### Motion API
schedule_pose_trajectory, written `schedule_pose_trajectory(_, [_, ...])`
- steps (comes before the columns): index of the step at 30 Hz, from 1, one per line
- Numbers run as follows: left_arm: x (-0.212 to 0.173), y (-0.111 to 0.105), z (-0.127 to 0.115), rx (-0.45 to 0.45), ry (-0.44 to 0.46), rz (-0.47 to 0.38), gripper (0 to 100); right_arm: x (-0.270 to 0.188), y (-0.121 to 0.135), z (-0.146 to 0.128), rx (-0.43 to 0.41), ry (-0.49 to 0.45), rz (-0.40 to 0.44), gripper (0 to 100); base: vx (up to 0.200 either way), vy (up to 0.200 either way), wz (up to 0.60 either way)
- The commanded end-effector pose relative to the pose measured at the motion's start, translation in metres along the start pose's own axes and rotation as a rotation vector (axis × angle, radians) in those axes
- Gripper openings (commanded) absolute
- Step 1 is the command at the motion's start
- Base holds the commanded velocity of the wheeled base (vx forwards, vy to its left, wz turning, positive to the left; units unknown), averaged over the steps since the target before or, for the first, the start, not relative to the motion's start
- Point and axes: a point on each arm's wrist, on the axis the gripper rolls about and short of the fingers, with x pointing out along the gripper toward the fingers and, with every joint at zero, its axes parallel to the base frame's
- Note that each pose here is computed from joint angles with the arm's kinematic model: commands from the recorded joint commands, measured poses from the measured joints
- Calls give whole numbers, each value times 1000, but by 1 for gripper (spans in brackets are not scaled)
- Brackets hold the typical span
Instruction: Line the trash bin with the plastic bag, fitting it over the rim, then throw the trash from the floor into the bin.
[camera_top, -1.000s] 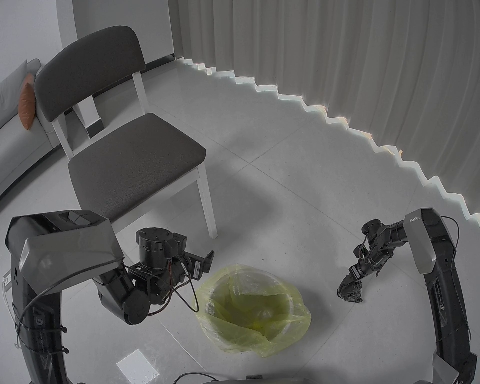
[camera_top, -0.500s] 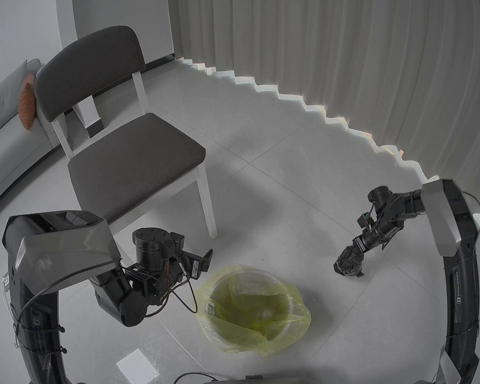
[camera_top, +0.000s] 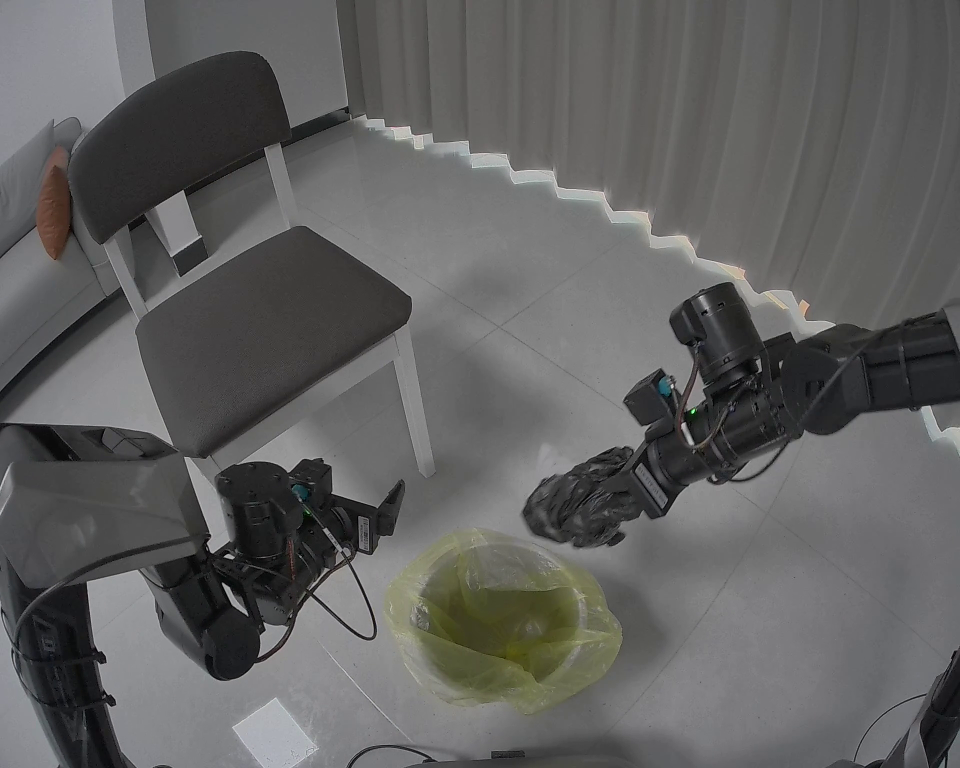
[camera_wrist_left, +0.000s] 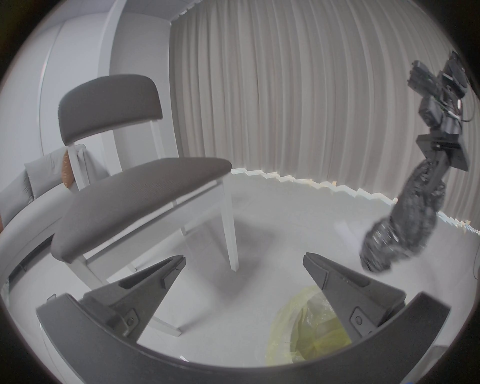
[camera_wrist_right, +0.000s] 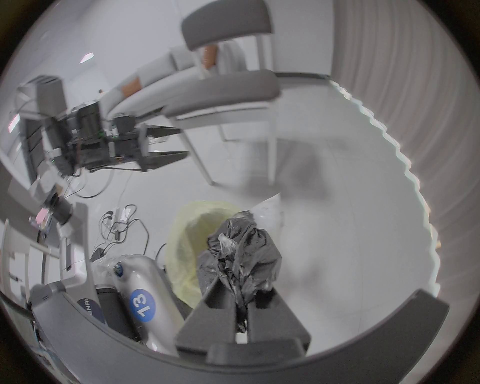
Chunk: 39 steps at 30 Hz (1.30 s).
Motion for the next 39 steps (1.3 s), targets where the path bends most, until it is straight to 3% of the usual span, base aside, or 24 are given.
schedule_pose_trajectory(1, [-21,5,-6,-11,-9,5,100,-11,66,1,-126,-45,79,0,0,0,0])
schedule_pose_trajectory(8, [-29,9,1,-76,-24,10,100,40,93,-9,-121,39,112,0,0,0,0])
schedule_pose_trajectory(13, [-33,8,3,-84,-24,4,100,75,98,-14,-121,84,128,0,0,0,0])
schedule_pose_trajectory(22, [-42,7,5,-125,-22,-3,100,94,109,-23,-138,137,155,0,0,0,0])
schedule_pose_trajectory(33, [-42,7,2,-126,-8,-4,100,118,109,-37,-131,202,163,0,0,0,0])
schedule_pose_trajectory(39, [-43,6,3,-124,-11,-6,100,135,84,-31,-89,186,107,0,0,0,0])
